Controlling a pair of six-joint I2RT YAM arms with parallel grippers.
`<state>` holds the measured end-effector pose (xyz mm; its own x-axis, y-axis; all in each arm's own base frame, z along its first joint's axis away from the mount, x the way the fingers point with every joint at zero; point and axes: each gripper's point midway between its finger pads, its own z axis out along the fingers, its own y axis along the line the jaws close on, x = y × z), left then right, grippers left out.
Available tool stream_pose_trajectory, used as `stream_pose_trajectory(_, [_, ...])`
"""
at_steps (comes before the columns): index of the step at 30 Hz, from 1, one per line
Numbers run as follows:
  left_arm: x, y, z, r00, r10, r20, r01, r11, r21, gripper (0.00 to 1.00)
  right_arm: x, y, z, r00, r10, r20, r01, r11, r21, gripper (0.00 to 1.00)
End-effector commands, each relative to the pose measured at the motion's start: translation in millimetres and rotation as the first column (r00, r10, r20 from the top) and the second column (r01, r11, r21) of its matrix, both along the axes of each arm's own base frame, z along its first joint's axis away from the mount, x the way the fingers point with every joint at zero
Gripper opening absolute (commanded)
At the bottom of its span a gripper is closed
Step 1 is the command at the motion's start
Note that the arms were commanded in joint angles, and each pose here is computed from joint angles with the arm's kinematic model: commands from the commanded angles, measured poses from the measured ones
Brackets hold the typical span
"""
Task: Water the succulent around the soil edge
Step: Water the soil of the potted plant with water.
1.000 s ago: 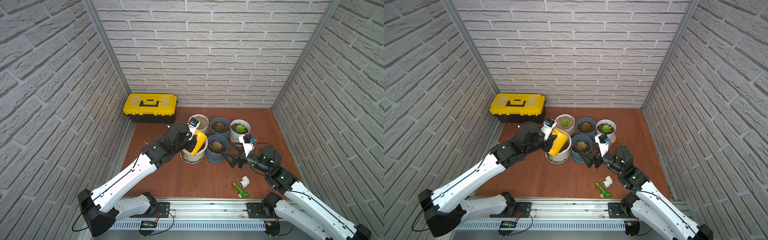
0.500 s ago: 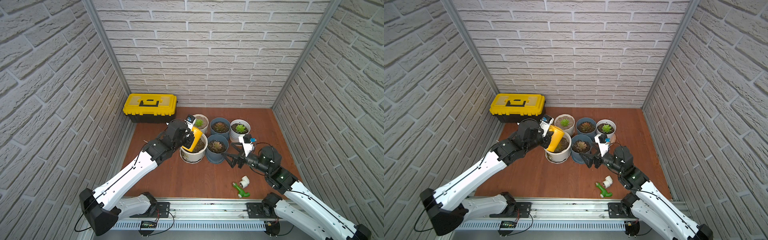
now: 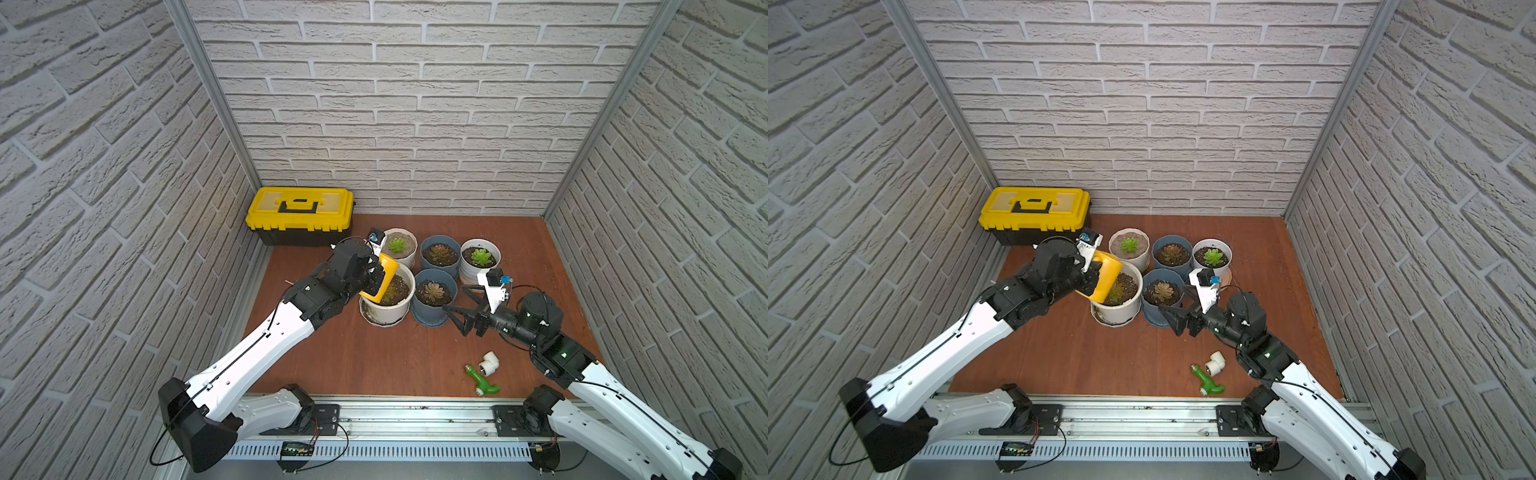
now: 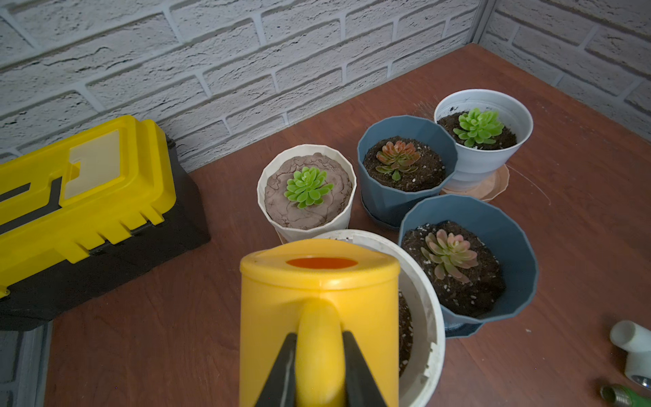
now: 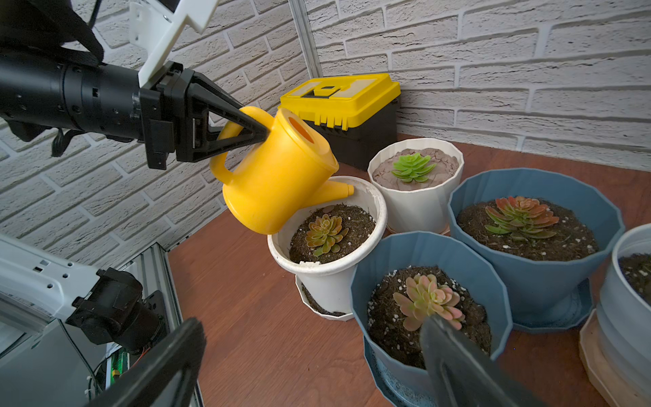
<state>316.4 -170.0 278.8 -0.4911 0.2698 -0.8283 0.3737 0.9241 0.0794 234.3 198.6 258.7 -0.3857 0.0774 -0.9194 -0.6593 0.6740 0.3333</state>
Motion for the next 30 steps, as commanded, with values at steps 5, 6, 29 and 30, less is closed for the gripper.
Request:
stream_pose_trajectory(5, [-4.0, 13.3, 24.6, 0.997, 0.049, 0.057, -0.047, 0.998, -0.037, 0.00, -0.2, 1.7, 6.6, 1.000, 0.009, 0.009, -0.009, 1.000, 0.020, 0.99])
stream_pose_trajectory(6, [-5.0, 14.7, 25.2, 0.997, 0.052, 0.058, -0.050, 0.998, -0.036, 0.00, 0.1, 1.9, 5.6, 1.000, 0.009, 0.006, -0.009, 1.000, 0.017, 0.99])
stream_pose_trajectory(29, [-32.5, 43.0, 18.7, 0.994, 0.107, 0.037, -0.106, 0.994, -0.019, 0.00, 0.4, 3.4, 4.6, 1.000, 0.016, -0.001, -0.016, 1.000, 0.021, 0.99])
stream_pose_trajectory(30, [-34.2, 43.7, 17.8, 0.994, 0.107, 0.035, -0.106, 0.994, -0.019, 0.00, 0.4, 3.5, 4.2, 1.000, 0.016, -0.003, -0.016, 1.000, 0.021, 0.99])
